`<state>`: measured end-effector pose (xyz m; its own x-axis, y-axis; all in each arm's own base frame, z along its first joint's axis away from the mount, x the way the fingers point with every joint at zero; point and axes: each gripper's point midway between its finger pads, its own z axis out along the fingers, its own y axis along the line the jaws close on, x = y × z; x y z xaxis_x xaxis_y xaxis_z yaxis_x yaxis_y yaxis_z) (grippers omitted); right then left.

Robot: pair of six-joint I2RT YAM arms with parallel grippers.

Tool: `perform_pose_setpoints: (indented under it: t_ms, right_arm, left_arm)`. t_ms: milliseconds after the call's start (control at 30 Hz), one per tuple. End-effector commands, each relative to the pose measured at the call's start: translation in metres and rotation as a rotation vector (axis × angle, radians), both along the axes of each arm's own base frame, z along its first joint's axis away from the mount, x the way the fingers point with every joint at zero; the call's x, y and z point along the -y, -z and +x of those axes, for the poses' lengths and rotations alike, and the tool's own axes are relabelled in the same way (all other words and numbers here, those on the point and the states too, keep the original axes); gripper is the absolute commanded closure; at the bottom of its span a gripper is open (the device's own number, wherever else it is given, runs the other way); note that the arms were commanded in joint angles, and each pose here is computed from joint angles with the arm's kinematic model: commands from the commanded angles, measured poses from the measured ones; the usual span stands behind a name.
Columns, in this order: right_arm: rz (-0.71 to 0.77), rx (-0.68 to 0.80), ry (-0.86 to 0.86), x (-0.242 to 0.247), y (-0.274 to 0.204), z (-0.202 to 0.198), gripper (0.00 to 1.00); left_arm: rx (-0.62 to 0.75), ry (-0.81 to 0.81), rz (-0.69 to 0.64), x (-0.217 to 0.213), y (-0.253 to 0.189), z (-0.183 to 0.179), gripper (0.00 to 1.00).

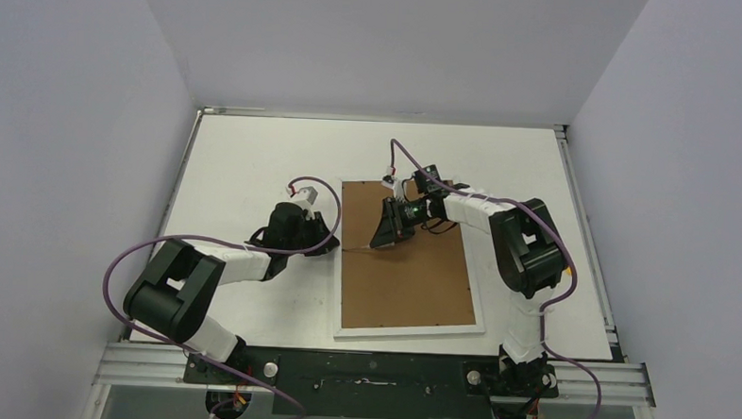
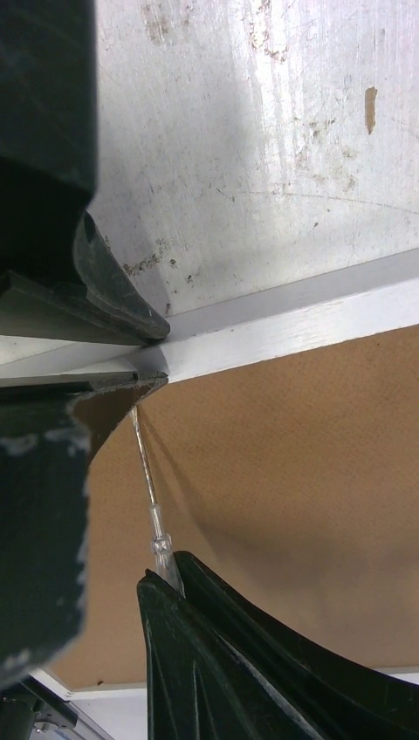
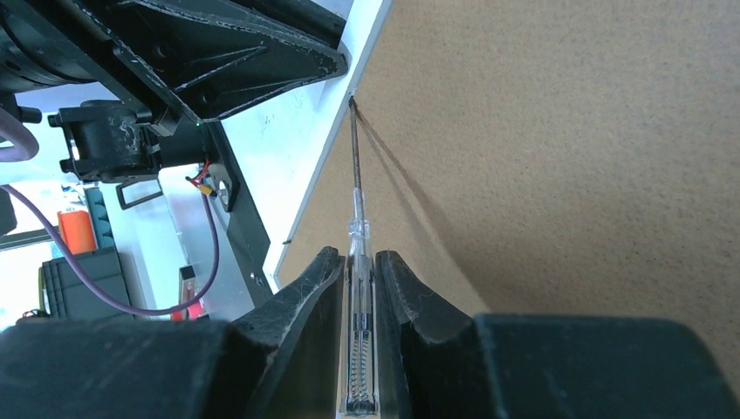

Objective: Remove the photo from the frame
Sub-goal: Release the photo frame item from the photo frame.

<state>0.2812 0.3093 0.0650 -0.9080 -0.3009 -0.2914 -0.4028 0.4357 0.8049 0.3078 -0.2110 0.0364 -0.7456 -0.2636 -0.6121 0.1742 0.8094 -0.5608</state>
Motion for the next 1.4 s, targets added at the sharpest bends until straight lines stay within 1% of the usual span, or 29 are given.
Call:
perform_pose_setpoints:
  t_ms: [0, 367, 800, 1100, 1367]
  right_arm:
    - [-0.023, 0.052, -0.008, -0.014, 0.008, 0.009, 0.95]
    - [-0.034, 0.054, 0.006, -0.023, 0.008, 0.012, 0.95]
    - [-0.029, 0.113, 0.02, -0.049, -0.031, 0.014, 0.95]
    - [-0.018, 0.153, 0.024, -0.07, -0.056, 0.024, 0.95]
    - [-0.018, 0.183, 0.032, -0.09, -0.072, 0.018, 0.95]
  left_arm:
    - [0.031, 0.032, -0.033, 0.011, -0.011, 0.008, 0.86]
    - [0.013, 0.047, -0.057, 0.017, -0.009, 0.003, 0.9]
    - [0.0, 0.058, -0.063, 0.022, -0.007, 0.001, 0.92]
    - [-0.003, 0.058, -0.057, 0.022, -0.005, 0.001, 0.93]
    - [-0.004, 0.058, -0.057, 0.022, -0.005, 0.001, 0.93]
